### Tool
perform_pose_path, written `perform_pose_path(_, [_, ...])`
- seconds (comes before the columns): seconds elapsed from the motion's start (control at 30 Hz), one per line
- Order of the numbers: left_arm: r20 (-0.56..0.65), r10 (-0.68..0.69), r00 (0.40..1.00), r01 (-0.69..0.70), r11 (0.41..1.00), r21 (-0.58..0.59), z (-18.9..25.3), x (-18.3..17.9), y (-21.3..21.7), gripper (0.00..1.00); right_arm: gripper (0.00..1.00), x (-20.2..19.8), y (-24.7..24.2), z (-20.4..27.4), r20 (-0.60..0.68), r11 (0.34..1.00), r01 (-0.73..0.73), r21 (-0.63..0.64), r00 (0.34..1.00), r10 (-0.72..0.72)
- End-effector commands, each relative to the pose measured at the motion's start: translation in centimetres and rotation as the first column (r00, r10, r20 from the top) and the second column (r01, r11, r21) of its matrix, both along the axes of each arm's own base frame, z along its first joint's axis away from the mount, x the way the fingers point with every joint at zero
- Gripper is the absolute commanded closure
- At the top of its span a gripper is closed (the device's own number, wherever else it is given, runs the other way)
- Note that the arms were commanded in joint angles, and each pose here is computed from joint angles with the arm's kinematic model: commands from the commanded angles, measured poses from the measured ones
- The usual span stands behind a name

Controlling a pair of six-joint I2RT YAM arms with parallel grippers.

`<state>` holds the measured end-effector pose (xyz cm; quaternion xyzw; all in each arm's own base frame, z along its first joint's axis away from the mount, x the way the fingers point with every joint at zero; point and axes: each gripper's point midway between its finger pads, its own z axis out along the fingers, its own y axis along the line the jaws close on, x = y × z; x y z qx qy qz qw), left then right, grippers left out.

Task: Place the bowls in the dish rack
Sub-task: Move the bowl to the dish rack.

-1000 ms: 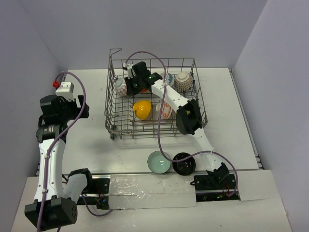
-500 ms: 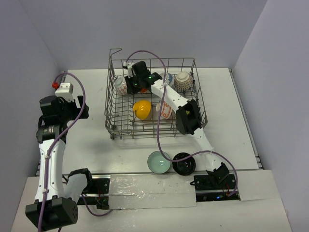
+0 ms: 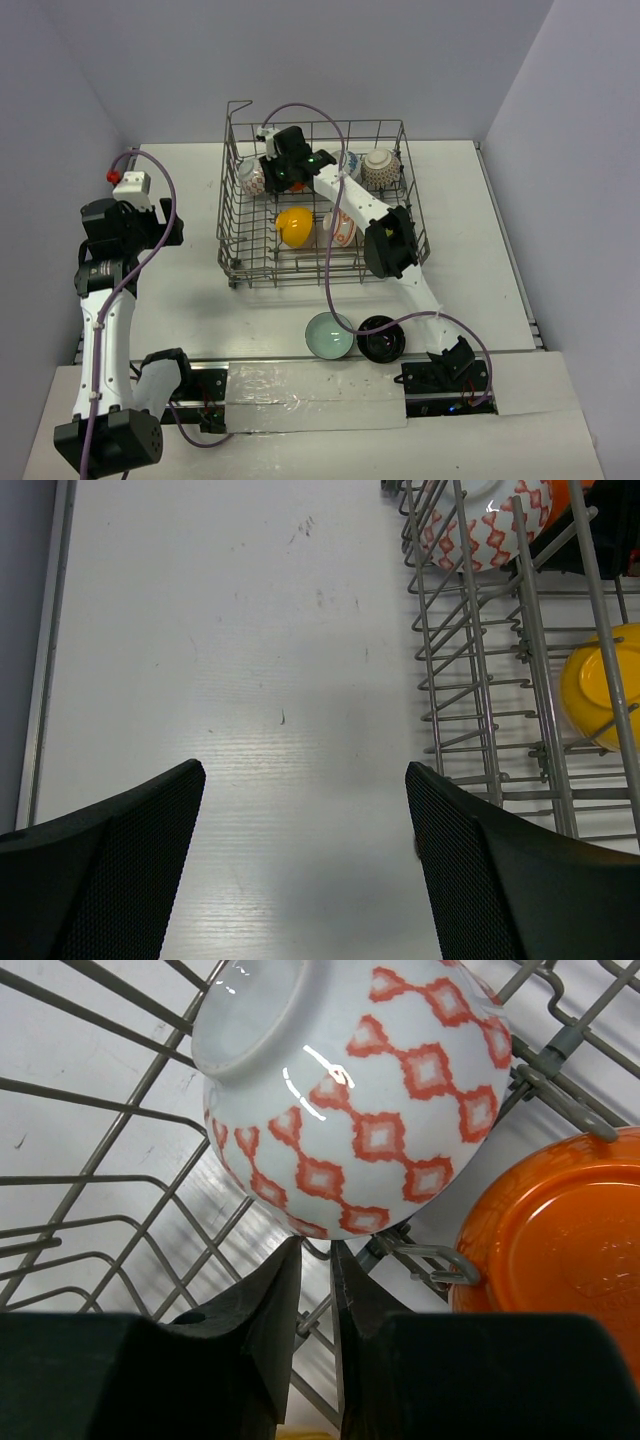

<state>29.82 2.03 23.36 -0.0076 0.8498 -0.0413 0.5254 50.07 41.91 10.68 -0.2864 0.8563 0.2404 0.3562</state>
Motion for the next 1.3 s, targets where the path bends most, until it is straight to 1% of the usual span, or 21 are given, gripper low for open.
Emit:
perform_pose_path(0.0, [0.048,-0.012,0.999,0.012,1.0,-0.005,1.0,0.1,-0.2,0.12,0.74,2.1,-0.1,3.5,0.102,0.999,0.029,0.042,0.994,-0.033])
perform_pose_path(0.2, [0.051,-0.014,0.999,0.015,1.0,-0.007,1.1,0.1,-0.2,0.12,0.7,2.3,-0.1,4.1,0.116,0.998,0.034,0.051,0.992,-0.04])
perform_pose_path(0.3, [0.05,-0.014,0.999,0.014,1.0,-0.009,1.0,0.1,-0.1,0.11,0.7,2.3,-0.2,4.3,0.116,0.998,0.031,0.05,0.993,-0.037])
perform_pose_path(0.47, [0.049,-0.017,0.999,0.017,1.0,-0.011,1.0,0.1,-0.2,0.11,0.7,1.2,-0.3,4.5,0.088,0.999,0.006,0.051,0.996,-0.01])
perform_pose_path(0.5, [0.049,-0.017,0.999,0.017,1.0,-0.011,1.0,0.1,-0.2,0.11,0.71,0.9,-0.6,3.9,0.075,0.999,0.009,0.037,0.997,-0.012])
perform_pose_path(0.53, [0.051,-0.018,0.999,0.018,1.0,-0.011,1.1,0.1,-0.2,0.11,0.71,0.7,-0.7,4.7,0.085,0.999,0.003,0.039,0.996,-0.006])
perform_pose_path(0.6, [0.054,-0.015,0.998,0.016,1.0,-0.01,1.2,0.0,-0.2,0.11,0.71,0.3,-1.1,4.5,0.078,1.0,0.004,0.024,0.997,-0.006])
perform_pose_path(0.67, [0.061,-0.012,0.998,0.013,1.0,-0.008,1.3,-0.1,-0.1,0.11,0.71,-0.1,-1.3,5.6,0.087,1.0,-0.003,0.03,0.996,0.001])
perform_pose_path(0.7, [0.064,-0.012,0.998,0.013,1.0,-0.007,1.4,-0.2,-0.1,0.11,0.71,-0.5,-1.5,5.2,0.073,1.0,-0.007,0.024,0.997,0.005])
perform_pose_path(0.73, [0.067,-0.011,0.998,0.011,1.0,-0.005,1.5,-0.2,-0.1,0.11,0.71,-0.9,-1.5,6.4,0.081,0.999,-0.017,0.041,0.997,0.014])
perform_pose_path(0.8, [0.07,-0.009,0.998,0.01,1.0,-0.005,1.5,-0.3,-0.1,0.1,0.7,-1.6,-1.7,6.5,0.069,0.999,-0.026,0.042,0.997,0.023])
perform_pose_path(0.83, [0.07,-0.009,0.998,0.01,1.0,-0.005,1.5,-0.3,-0.1,0.1,0.7,-2.1,-1.6,8.0,0.088,0.998,-0.036,0.06,0.996,0.031])
perform_pose_path(0.87, [0.073,-0.012,0.997,0.013,1.0,-0.005,1.6,-0.3,-0.1,0.1,0.69,-2.3,-1.7,8.3,0.09,0.997,-0.042,0.062,0.995,0.036])
perform_pose_path(0.9, [0.075,-0.015,0.997,0.015,1.0,-0.006,1.7,-0.4,-0.2,0.1,0.67,-2.8,-1.7,8.4,0.092,0.997,-0.05,0.058,0.995,0.044])
perform_pose_path(0.93, [0.075,-0.016,0.997,0.017,1.0,-0.007,1.6,-0.4,-0.2,0.1,0.66,-2.9,-1.9,9.5,0.115,0.997,-0.052,0.065,0.992,0.044])
perform_pose_path(0.97, [0.075,-0.019,0.997,0.02,1.0,-0.007,1.7,-0.4,-0.3,0.1,0.65,-3.1,-1.9,9.6,0.116,0.996,-0.054,0.064,0.992,0.046])
perform_pose_path(1.1, [0.087,-0.016,0.996,0.017,1.0,-0.004,2.0,-0.6,-0.3,0.1,0.65,-3.3,-1.6,11.5,0.158,0.994,-0.083,0.07,0.985,0.071])
perform_pose_path(1.27, [0.09,-0.015,0.996,0.015,1.0,-0.003,2.0,-0.6,-0.2,0.1,0.66,-4.7,-1.1,13.9,0.185,0.989,-0.117,0.088,0.978,0.1])
